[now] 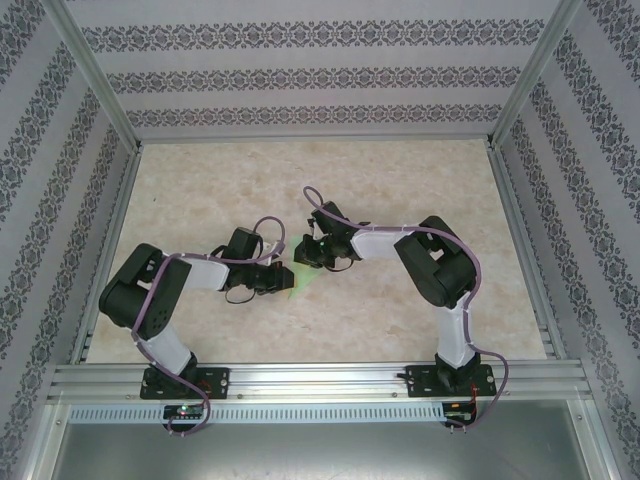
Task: Fold a paper plane with a square sheet of paper (pick it up from the middle)
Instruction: Fourth fold the wing at the center of the table.
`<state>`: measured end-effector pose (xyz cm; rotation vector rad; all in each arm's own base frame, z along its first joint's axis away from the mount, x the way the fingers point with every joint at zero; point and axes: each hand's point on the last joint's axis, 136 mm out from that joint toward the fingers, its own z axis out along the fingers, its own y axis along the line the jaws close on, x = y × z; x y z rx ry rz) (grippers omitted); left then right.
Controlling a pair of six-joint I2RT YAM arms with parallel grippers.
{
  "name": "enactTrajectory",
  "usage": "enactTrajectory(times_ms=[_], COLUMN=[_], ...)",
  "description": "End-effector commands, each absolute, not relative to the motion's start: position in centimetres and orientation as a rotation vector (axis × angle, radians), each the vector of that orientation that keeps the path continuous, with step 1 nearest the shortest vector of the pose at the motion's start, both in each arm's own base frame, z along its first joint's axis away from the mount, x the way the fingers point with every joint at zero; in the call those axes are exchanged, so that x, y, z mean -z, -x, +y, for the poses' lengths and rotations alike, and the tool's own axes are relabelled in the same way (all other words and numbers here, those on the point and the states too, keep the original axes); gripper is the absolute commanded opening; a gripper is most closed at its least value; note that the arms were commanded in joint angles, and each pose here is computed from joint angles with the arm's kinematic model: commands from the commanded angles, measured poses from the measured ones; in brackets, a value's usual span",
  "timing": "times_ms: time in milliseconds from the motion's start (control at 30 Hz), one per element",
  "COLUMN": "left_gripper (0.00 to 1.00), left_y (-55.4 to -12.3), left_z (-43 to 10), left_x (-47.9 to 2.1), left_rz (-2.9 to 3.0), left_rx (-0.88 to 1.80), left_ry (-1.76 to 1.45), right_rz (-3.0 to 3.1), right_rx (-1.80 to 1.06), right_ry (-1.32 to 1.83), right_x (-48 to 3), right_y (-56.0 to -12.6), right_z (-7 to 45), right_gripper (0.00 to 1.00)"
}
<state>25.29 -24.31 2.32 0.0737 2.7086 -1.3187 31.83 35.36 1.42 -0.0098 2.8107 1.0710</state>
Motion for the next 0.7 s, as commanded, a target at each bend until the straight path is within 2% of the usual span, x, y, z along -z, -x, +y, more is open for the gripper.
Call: enactTrajectory(times_ms=[0,167,367,533,667], left_gripper=[0.20,0.14,0.00,0.00,0.00], left_y=[-24.7,-24.3,-24.1,-23.6,-23.4], left_z=[-22.4,-22.4,-22.2,-21.9,-21.6], left_x=[-0.9,-1.1,-0.5,0.4,0.5], left_rz=[2.788,2.785,2.780,2.800,2.796], left_rx=[1.149,1.163,1.161,1.151,1.134], left_ry=[-0.074,-0.082,-0.039,-0.023,-0.007], right_rz=[2.903,2.893,2.851,2.744,2.637], right_rx=[-0.932,-0.942,-1.008,-1.126,-1.165], right_ry=[-0.015,0.005,0.056,0.067,0.016], right_x=[1.6,1.0,-0.5,-3.7,-6.7], right_y=[-31.0,-31.2,-31.4,-32.2,-33.4], right_z=[33.7,34.0,35.1,36.3,35.2], right_gripper=[0.12,0.12,0.14,0.16,0.18])
